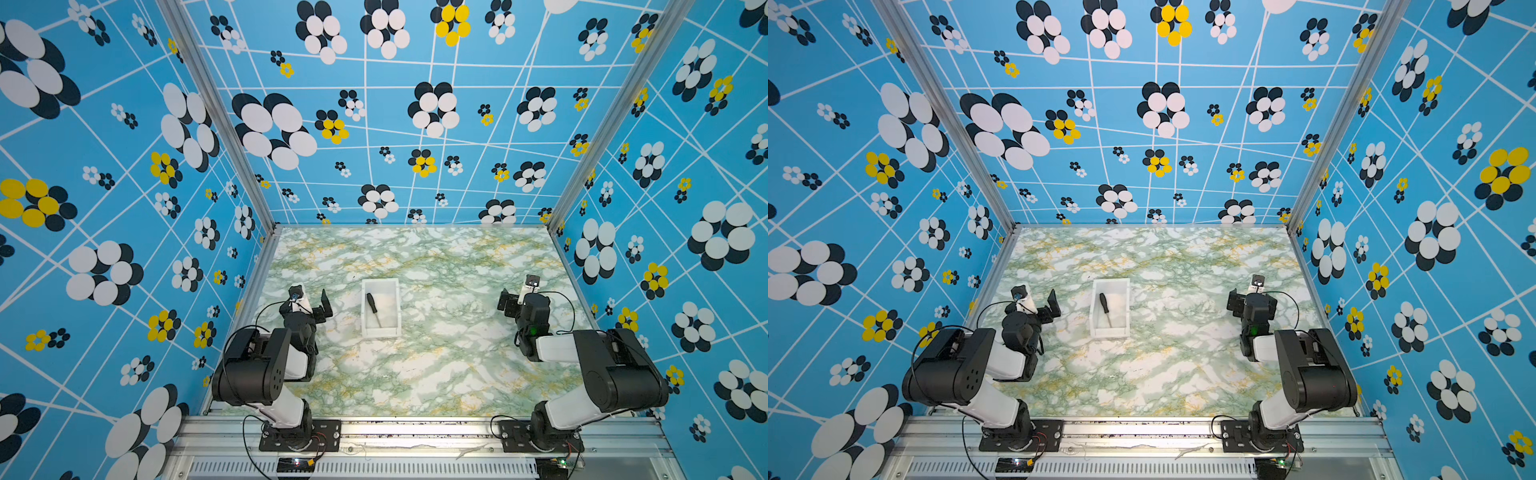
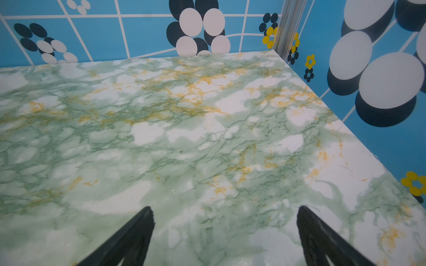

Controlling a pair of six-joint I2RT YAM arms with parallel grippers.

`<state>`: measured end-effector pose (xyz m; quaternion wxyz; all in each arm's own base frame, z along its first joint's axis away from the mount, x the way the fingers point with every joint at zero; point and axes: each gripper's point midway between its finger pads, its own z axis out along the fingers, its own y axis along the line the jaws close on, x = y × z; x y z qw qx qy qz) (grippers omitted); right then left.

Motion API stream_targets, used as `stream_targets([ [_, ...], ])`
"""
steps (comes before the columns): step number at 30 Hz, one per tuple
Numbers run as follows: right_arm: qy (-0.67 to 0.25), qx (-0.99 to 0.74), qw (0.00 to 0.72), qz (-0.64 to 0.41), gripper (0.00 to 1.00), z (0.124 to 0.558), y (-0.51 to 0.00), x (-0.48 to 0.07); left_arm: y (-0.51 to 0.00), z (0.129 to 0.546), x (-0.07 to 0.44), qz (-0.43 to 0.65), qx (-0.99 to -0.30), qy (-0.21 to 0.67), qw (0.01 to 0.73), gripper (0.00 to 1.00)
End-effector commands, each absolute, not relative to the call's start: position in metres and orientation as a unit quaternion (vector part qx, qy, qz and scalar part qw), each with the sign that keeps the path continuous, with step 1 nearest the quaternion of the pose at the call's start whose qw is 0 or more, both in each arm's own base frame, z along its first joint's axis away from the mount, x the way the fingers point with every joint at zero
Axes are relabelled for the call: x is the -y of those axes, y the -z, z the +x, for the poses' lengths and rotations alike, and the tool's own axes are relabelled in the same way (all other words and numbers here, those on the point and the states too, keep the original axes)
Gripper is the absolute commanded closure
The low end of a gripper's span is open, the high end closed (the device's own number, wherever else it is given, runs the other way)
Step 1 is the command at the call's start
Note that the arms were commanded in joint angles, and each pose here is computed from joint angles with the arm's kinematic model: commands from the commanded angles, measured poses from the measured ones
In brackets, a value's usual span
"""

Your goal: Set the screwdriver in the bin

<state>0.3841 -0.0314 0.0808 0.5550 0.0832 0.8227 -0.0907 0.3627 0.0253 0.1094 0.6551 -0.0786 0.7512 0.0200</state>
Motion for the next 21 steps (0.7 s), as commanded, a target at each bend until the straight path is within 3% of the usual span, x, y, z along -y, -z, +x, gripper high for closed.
stream_targets([
  [1, 0.081, -0.812, 0.573, 0.074, 0.01, 0.3931, -0.0948, 0.0277, -0.1086, 0.3597, -0.0301, -0.09, -0.748, -0.023, 0.657, 0.01],
  [21, 0.08, -0.813, 0.572, 0.074, 0.01, 0.3932, -0.0944, 0.0273, -0.109, 0.36, -0.0301, -0.09, -0.747, -0.023, 0.658, 0.01],
])
